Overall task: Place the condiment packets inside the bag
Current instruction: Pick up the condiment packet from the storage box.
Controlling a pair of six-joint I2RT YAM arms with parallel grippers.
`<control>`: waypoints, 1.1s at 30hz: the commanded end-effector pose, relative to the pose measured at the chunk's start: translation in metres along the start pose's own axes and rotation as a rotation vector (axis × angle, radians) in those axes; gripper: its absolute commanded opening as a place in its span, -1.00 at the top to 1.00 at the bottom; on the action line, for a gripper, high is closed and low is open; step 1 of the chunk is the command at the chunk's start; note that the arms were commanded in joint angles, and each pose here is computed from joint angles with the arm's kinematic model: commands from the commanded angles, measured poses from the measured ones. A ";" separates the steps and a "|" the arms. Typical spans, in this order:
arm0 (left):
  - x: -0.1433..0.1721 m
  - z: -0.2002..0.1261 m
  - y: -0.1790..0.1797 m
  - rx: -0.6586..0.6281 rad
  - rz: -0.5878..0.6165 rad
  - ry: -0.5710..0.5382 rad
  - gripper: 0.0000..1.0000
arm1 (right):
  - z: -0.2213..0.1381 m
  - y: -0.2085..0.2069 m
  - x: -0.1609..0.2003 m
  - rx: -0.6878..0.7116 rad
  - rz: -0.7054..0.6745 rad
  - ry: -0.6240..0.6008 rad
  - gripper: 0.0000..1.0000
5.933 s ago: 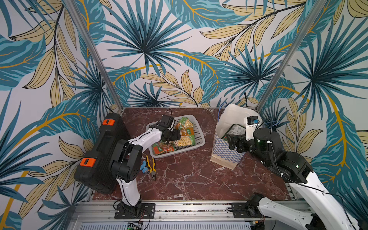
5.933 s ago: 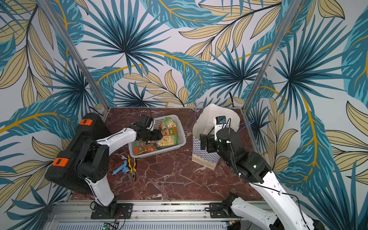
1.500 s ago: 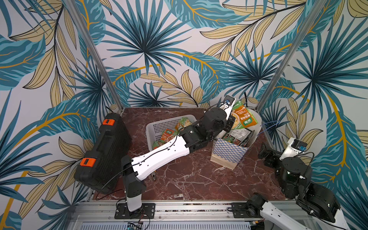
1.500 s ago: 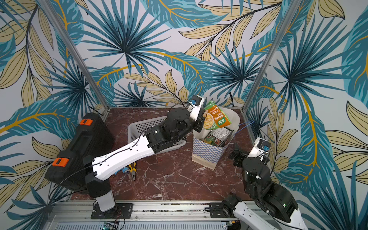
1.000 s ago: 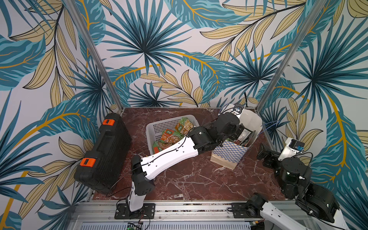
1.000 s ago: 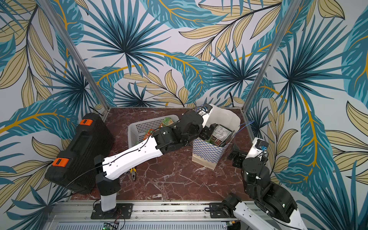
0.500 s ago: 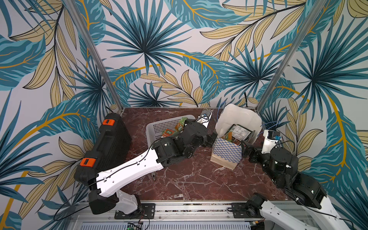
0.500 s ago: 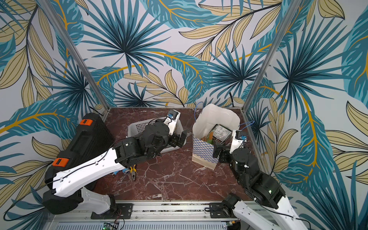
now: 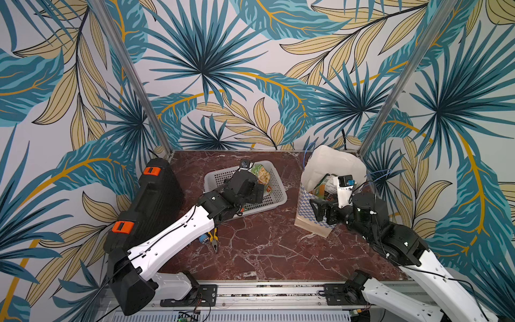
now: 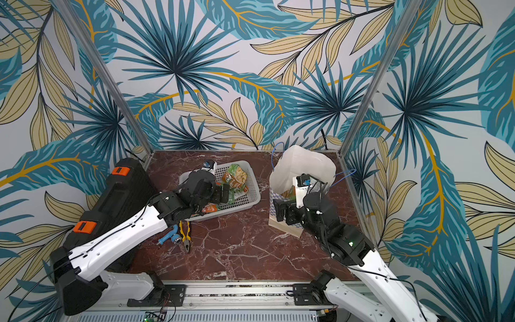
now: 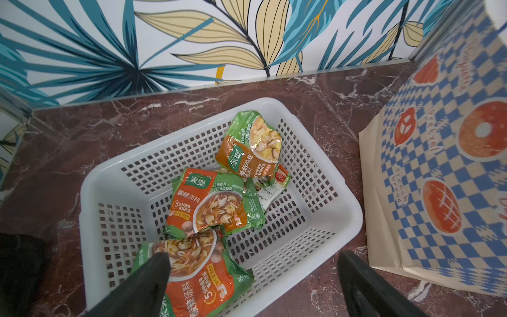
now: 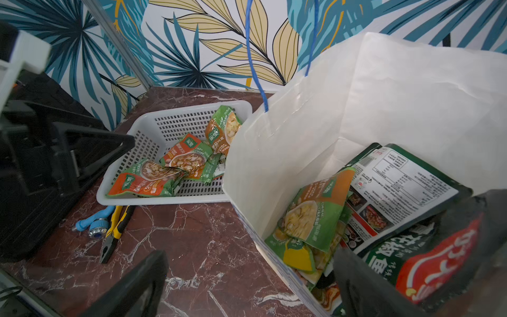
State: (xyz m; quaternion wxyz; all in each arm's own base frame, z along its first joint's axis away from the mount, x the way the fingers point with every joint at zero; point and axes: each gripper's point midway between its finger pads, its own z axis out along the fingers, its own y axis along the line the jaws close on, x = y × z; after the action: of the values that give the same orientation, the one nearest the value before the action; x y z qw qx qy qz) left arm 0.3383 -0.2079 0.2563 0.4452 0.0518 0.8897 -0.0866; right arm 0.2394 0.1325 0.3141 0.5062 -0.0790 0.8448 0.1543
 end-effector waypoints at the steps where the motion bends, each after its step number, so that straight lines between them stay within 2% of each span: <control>1: 0.011 0.038 0.000 0.073 -0.092 0.079 -1.00 | 0.002 0.015 0.003 -0.079 -0.028 0.014 -0.99; 7: 0.006 0.102 0.010 0.117 -0.146 0.143 -1.00 | 0.002 0.011 0.011 -0.064 -0.044 0.041 -0.99; 14: 0.018 0.173 0.033 0.158 -0.247 0.261 -0.93 | -0.002 0.004 0.015 -0.037 -0.059 0.050 -0.99; 21: 0.011 0.210 0.032 0.246 -0.328 0.222 -0.81 | -0.002 0.002 0.016 -0.025 -0.065 0.050 -0.99; 26: 0.016 0.236 0.030 0.279 -0.365 0.227 -0.73 | -0.003 0.001 0.015 -0.021 -0.068 0.048 -0.99; 30: 0.022 0.248 0.022 0.330 -0.404 0.220 -0.60 | -0.005 0.000 0.015 -0.015 -0.070 0.046 -0.99; 33: 0.023 0.251 0.021 0.348 -0.430 0.200 -0.43 | -0.005 -0.001 0.015 -0.011 -0.071 0.047 -0.99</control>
State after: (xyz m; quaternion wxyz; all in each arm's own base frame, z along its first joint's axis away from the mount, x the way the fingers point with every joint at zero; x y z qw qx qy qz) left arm 0.5131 -0.2290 0.0708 0.2859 -0.0515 0.9132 -0.2859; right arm 0.2311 0.1345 0.3094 0.4955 -0.1091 0.8479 0.1534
